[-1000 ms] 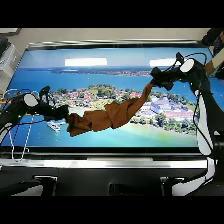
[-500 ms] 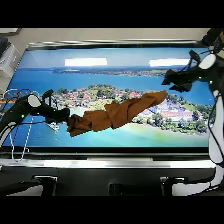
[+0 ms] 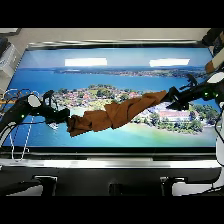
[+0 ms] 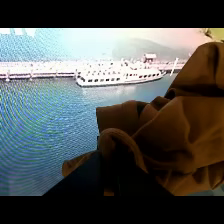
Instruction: Fold the clothes and pants, and hang the long-sleeved shirts on hangers.
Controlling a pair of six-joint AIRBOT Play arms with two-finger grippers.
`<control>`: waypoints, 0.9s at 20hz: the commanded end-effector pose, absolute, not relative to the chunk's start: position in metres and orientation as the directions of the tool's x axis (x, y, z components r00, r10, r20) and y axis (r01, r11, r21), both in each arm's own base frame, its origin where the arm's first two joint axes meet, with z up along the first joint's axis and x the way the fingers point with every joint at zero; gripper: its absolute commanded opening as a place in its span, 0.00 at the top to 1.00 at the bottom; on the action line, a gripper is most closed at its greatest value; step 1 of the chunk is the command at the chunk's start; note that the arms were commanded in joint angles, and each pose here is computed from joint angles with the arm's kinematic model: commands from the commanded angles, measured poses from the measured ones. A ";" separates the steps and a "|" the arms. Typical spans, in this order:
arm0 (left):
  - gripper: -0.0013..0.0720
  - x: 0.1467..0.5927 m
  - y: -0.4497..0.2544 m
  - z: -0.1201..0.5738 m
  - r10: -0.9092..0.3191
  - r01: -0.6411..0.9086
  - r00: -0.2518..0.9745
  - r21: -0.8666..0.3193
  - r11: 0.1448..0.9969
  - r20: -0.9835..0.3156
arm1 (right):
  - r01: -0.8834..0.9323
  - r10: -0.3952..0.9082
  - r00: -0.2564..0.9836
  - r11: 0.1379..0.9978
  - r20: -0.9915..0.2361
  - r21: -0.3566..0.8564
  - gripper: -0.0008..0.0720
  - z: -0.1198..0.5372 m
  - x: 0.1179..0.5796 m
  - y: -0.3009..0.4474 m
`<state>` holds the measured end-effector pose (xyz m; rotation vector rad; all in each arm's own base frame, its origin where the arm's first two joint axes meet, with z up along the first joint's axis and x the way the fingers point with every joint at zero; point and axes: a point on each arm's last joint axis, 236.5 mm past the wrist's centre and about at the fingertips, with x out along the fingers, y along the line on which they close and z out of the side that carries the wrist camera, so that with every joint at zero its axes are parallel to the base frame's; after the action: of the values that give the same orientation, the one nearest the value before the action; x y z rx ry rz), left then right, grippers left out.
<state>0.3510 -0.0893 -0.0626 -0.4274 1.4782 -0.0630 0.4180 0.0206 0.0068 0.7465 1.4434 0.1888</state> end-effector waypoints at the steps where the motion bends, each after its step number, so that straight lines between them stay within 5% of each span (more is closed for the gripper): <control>1: 0.95 0.350 -0.090 -0.063 -0.300 -0.217 0.099 -0.314 0.924 -0.949 | 0.388 0.449 0.370 0.721 -0.813 0.574 0.31 -0.010 0.466 -0.001; 12: 0.95 0.349 -0.091 -0.063 -0.307 -0.220 0.099 -0.321 0.921 -0.947 | 0.508 0.363 0.454 0.645 -0.814 0.571 0.31 -0.089 0.512 -0.029; 18: 0.95 0.350 -0.093 -0.062 -0.312 -0.222 0.102 -0.327 0.918 -0.945 | 0.490 0.432 0.472 0.596 -0.769 0.636 0.37 -0.106 0.525 -0.003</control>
<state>0.3495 -0.0920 -0.0619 -0.4396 1.4851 -0.0688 0.5216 -0.0130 -0.0933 0.9794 1.1253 -0.0577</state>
